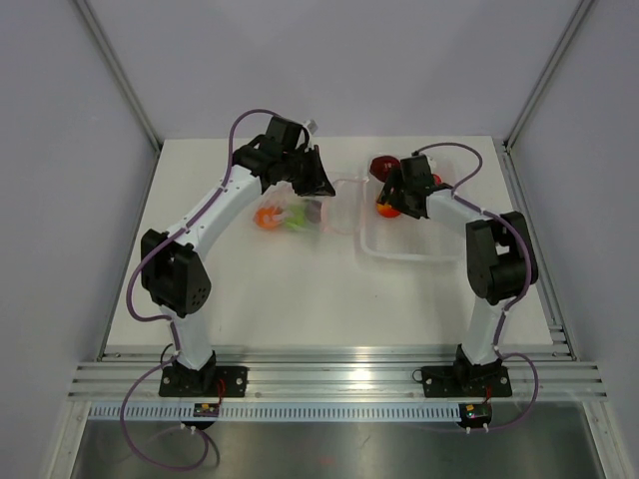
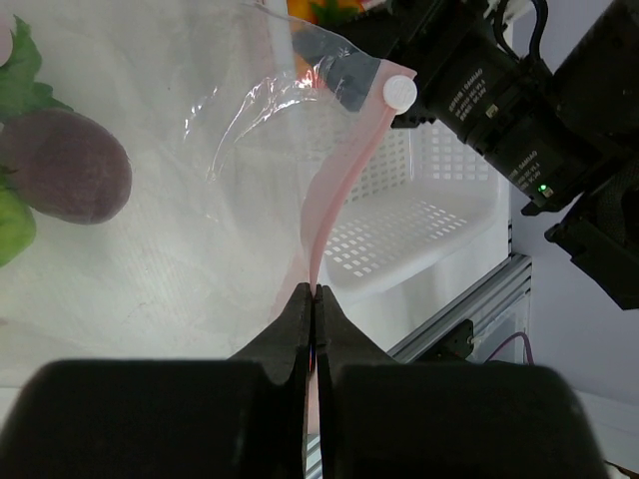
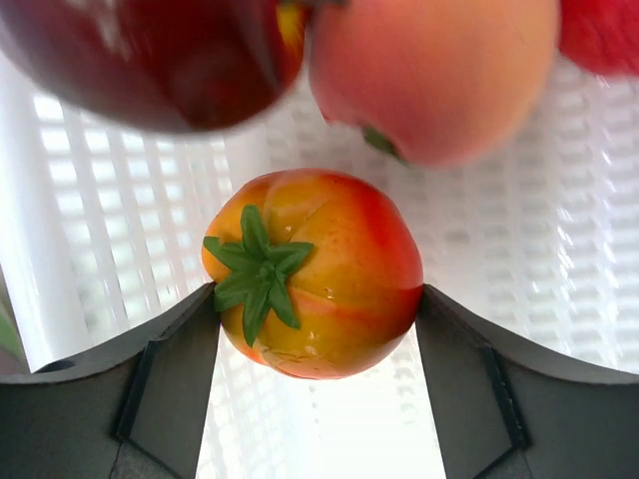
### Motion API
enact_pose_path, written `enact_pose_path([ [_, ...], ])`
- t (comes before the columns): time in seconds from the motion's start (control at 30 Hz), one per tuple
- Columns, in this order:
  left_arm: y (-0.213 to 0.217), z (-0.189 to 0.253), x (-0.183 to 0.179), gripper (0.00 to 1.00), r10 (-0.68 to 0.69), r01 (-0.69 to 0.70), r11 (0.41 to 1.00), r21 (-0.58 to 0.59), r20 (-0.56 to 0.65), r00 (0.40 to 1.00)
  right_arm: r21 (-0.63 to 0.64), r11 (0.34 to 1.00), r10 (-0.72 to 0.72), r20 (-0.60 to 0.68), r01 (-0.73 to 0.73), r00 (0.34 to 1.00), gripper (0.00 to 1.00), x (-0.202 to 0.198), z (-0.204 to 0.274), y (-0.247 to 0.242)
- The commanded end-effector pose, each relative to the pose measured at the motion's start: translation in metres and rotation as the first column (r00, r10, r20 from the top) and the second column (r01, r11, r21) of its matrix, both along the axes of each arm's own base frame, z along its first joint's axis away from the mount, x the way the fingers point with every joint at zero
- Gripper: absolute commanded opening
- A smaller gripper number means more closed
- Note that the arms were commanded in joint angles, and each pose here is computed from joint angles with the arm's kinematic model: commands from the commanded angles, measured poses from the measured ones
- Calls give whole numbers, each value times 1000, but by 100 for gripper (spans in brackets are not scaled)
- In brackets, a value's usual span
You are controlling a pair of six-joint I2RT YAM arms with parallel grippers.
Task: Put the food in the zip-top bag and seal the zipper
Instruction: Pick up the fake vegetable from the bin.
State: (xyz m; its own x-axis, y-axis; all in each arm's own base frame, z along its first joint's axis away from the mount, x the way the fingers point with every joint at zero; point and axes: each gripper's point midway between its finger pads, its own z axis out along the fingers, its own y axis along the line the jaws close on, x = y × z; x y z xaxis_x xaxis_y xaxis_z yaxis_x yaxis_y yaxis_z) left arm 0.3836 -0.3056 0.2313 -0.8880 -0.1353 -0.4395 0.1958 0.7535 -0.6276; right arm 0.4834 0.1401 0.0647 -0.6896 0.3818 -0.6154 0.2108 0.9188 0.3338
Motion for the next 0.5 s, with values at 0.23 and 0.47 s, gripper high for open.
enact_pose_path([
  [0.23, -1, 33, 2, 0, -10, 14, 999, -49, 87, 996, 47, 999, -16, 142, 10, 990, 68, -55, 77, -17],
  [0.47, -3, 24, 6, 0, -6, 9, 999, -40, 73, 997, 121, 989, 51, 270, -86, 961, 65, -89, 151, -5],
])
